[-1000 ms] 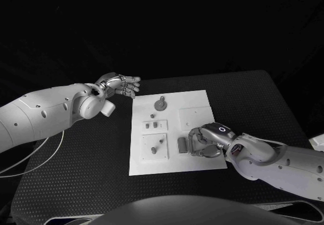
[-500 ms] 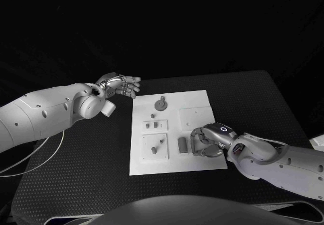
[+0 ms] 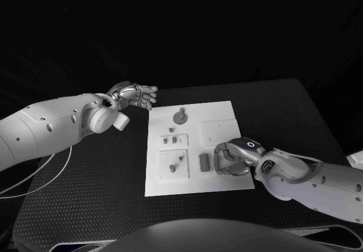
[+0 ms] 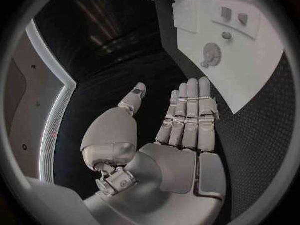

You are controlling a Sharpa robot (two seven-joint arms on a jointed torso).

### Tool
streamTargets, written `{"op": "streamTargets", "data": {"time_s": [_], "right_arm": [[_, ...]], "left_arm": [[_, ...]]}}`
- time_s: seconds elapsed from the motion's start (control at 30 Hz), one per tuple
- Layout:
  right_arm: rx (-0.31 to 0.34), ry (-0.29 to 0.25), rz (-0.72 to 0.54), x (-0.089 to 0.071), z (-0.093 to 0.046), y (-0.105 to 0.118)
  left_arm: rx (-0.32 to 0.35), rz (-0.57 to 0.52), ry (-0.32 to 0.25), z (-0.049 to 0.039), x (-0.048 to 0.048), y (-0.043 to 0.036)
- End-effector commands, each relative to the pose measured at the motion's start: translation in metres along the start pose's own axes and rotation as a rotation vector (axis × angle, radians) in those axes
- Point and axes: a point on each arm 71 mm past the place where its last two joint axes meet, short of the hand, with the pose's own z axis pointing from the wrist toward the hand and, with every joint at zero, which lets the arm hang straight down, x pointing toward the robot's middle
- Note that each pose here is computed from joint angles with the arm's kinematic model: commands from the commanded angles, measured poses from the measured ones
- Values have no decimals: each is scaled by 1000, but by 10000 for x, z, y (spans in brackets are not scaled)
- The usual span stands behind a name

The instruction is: Assemble the parts on the task board

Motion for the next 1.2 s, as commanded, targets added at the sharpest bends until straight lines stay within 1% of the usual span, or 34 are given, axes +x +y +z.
{"op": "streamTargets", "data": {"time_s": [0.03,0.27,0.63,0.9,1.03,1.2], "right_arm": [[-13,22,0,21,7,19],[-7,46,-8,39,7,-5],[-5,59,-9,52,20,-2],[-3,52,-9,46,21,-3],[6,32,-9,30,14,-15],[12,28,-10,25,3,-30]], "left_arm": [[9,0,15,4,20,-17],[8,0,13,-1,12,-14],[8,1,12,-4,9,-13],[8,1,13,-5,10,-13],[7,1,11,-7,4,-11],[8,1,12,-5,7,-13]]}}
